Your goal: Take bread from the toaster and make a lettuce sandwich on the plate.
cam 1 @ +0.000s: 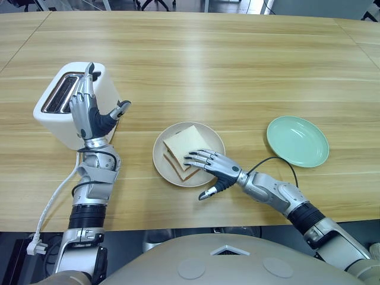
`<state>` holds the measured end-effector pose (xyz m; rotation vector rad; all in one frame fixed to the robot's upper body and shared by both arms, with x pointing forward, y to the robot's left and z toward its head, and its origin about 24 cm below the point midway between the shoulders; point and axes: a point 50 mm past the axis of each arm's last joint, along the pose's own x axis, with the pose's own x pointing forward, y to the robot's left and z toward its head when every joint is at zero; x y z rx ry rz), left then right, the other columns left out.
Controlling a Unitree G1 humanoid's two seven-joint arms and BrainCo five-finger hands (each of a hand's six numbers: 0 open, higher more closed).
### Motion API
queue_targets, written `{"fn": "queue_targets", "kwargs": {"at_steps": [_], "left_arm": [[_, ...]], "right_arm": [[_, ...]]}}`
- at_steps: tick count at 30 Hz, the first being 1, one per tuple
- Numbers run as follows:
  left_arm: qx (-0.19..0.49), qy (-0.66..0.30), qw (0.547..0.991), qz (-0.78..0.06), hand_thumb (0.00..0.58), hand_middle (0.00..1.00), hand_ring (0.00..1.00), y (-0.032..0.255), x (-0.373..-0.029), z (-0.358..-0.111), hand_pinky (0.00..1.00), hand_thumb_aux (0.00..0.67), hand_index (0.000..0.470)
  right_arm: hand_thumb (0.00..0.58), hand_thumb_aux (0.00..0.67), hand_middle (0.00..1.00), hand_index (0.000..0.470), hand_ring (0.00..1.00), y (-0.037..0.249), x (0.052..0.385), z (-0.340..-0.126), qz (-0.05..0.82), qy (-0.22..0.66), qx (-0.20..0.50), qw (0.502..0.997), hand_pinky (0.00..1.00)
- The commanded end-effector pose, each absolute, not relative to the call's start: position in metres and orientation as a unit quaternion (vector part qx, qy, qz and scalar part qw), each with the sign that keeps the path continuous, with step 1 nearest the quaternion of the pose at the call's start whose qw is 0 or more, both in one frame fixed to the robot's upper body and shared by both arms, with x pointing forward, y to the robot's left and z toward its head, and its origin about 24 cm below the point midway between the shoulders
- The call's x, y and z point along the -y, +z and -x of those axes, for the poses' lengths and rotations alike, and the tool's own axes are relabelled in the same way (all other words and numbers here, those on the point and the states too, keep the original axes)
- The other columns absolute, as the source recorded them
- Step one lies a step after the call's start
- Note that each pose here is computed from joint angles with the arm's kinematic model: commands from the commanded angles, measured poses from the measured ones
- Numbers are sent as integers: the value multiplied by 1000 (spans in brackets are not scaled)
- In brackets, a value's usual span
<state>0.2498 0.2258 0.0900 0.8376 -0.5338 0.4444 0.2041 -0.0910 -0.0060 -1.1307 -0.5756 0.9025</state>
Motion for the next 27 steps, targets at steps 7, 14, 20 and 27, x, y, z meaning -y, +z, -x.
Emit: {"fn": "queue_targets", "kwargs": {"at_steps": [7,14,20,27], "left_arm": [[231,-113,953,-164,580,1000,1000,57,-176,-213,1000,670,460],[111,-347,924,-115,580,1000,1000,27,-179,-159,1000,670,460],[16,-456,873,-170,580,1000,1000,0,-189,-132,1000,670,460],[-52,-428,842,-326,580,1000,1000,-42,-179,-163,1000,670,460]], "right_arm": [[580,670,1000,460,1000,63,133,-221,314,216,311,871,1000],[580,670,1000,460,1000,38,173,-173,290,408,175,848,1000],[580,670,1000,460,1000,12,176,-150,307,486,93,813,1000],[580,670,1000,460,1000,-17,144,-184,399,446,89,796,1000]]}}
